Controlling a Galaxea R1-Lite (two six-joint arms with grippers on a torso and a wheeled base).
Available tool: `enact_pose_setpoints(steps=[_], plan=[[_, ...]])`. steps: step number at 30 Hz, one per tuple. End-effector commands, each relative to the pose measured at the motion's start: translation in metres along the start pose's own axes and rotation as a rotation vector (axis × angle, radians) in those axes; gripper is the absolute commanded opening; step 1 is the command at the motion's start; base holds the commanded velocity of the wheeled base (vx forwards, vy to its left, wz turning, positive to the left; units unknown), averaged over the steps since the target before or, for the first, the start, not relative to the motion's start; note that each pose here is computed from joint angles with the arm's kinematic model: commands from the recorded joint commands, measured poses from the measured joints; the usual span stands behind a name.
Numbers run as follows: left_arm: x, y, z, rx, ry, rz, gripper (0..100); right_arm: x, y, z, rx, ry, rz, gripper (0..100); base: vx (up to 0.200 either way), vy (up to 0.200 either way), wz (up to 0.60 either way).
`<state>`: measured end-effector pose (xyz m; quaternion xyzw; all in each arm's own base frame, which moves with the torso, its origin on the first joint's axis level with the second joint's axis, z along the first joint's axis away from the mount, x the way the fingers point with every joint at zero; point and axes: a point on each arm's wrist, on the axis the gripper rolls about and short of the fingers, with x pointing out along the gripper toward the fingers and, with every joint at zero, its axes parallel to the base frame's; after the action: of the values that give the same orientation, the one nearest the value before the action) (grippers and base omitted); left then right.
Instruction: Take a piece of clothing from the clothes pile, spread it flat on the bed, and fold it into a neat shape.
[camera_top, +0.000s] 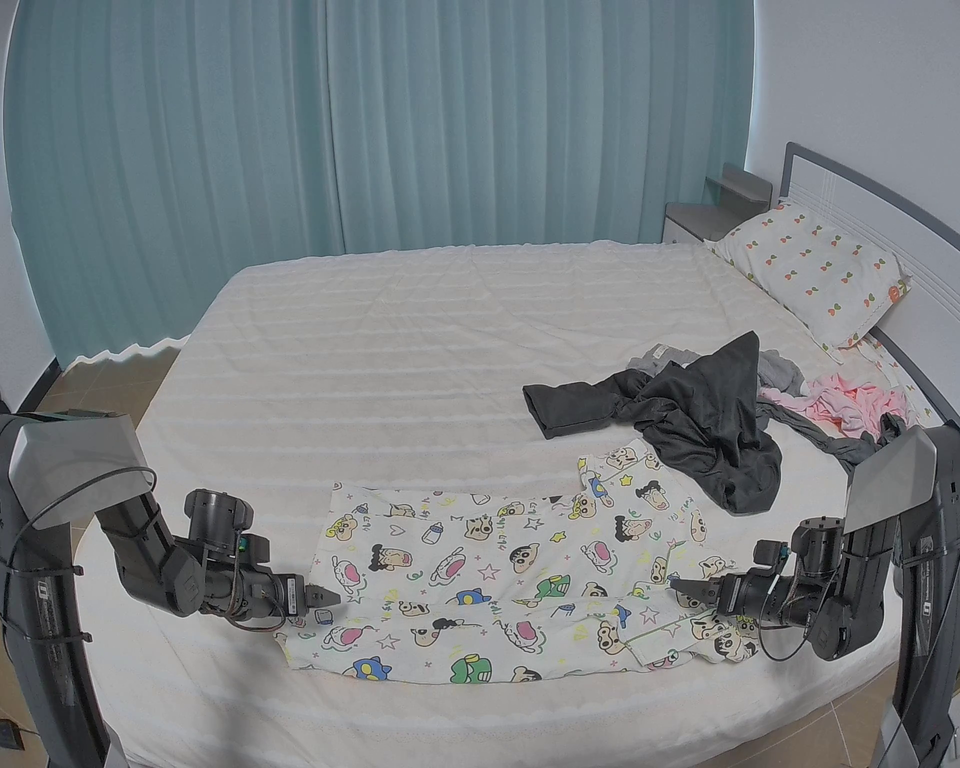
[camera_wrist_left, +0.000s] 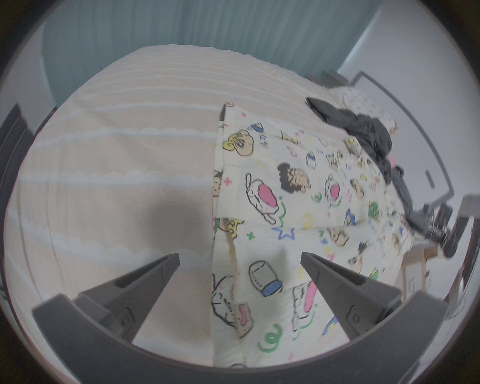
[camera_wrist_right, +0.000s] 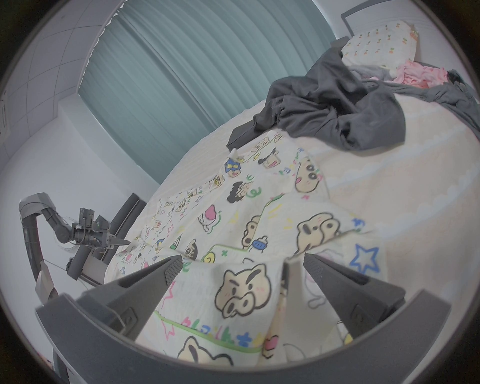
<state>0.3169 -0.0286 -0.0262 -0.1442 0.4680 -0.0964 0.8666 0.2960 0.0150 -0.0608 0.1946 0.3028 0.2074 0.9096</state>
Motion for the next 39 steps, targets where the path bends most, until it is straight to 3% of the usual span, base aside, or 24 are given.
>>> enact_pose_setpoints(steps=[1,7,11,15,23,26,32,39], plan=[[-0.028,-0.011,0.012,-0.077,-0.076,-0.05,100,-0.016,0.0,0.021,-0.01,-0.086,-0.024,100,0.0,0.0,0.0],[-0.033,-0.01,0.003,-0.147,-0.049,-0.054,100,-0.019,0.001,0.021,0.028,-0.087,-0.027,100,0.133,0.0,0.0],[-0.033,-0.009,-0.006,-0.136,-0.038,-0.072,100,-0.02,0.004,0.023,0.021,-0.089,-0.02,100,0.2,0.0,0.0],[-0.033,-0.013,-0.006,-0.105,-0.088,-0.09,100,-0.02,0.006,0.024,0.019,-0.093,-0.017,100,0.05,0.0,0.0],[-0.015,-0.017,0.027,-0.069,-0.209,-0.116,100,-0.019,0.007,0.023,0.017,-0.087,-0.013,100,0.0,0.0,0.0],[0.007,-0.018,0.041,-0.059,-0.225,-0.089,100,-0.019,0.01,0.02,0.017,-0.074,-0.007,100,0.0,0.0,0.0],[0.04,-0.016,0.063,0.02,-0.193,-0.057,100,-0.019,0.016,0.017,0.014,-0.055,0.007,100,0.0,0.0,0.0],[0.067,-0.013,0.073,0.066,-0.142,-0.037,100,-0.017,0.021,0.013,0.008,-0.038,0.019,100,0.0,0.0,0.0]])
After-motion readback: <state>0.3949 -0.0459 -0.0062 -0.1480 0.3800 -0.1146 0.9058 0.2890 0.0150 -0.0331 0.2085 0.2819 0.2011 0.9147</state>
